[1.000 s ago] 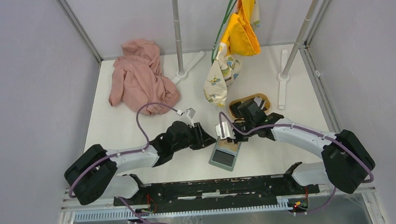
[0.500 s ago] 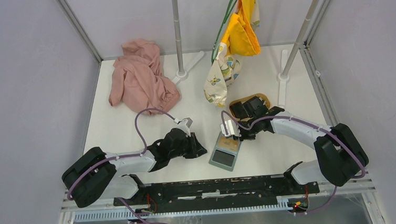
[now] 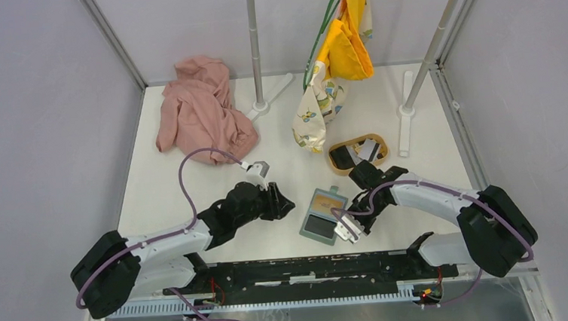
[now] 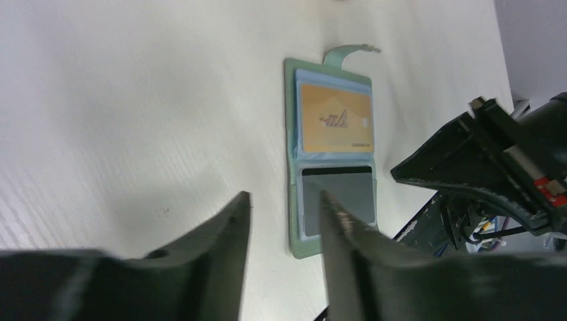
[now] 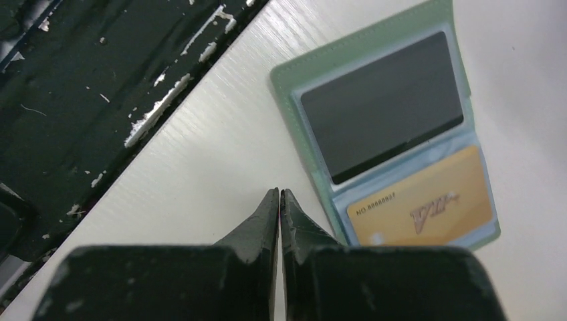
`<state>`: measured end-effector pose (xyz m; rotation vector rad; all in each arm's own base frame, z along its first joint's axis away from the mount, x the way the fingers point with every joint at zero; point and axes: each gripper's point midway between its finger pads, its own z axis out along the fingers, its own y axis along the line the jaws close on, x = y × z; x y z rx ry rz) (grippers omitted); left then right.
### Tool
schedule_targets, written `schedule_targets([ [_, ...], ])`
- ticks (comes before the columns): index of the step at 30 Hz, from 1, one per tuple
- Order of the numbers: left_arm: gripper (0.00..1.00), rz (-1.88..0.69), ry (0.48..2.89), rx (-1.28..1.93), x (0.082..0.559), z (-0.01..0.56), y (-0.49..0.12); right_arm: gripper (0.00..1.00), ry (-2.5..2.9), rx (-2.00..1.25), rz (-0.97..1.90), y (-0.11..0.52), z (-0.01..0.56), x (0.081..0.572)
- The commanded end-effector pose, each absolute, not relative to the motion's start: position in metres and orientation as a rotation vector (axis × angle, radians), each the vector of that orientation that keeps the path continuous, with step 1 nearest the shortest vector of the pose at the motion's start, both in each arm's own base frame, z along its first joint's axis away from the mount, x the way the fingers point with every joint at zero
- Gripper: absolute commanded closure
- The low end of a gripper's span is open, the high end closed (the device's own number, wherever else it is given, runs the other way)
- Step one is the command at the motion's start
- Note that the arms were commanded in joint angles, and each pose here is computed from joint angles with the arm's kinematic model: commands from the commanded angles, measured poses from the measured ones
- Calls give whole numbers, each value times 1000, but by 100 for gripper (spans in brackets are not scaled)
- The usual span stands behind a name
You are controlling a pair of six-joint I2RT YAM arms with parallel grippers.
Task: Put the credit cards into the card holder
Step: Insert the credit card into the card holder.
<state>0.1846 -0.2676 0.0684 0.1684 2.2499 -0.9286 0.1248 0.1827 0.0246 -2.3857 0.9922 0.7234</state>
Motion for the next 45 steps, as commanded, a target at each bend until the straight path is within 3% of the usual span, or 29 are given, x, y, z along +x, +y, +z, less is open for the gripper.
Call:
schedule_targets([
  [1,44,-904,2112,165,200,98,-265,93,880,-2451,702,191,18,120],
  [3,32,-909,2101,148,200,99,-262,93,878,-2468,668,194,15,122],
  [5,28,-909,2099,143,199,99,-260,93,884,-2476,631,196,12,124],
  [16,29,-896,2103,119,199,95,-256,94,906,-2480,542,218,3,125],
  [22,30,-938,2075,104,197,101,-257,95,1141,-2203,406,259,18,157],
  [26,31,-987,2044,101,195,108,-260,93,1269,-2097,536,279,36,156],
  [35,44,-1079,1987,111,194,119,-271,81,1523,-1784,792,260,80,185],
  [37,49,-1106,1989,124,193,119,-278,75,1613,-1687,832,255,80,194],
  [45,67,-1181,2066,186,190,101,-304,68,1984,-1335,911,243,64,220],
])
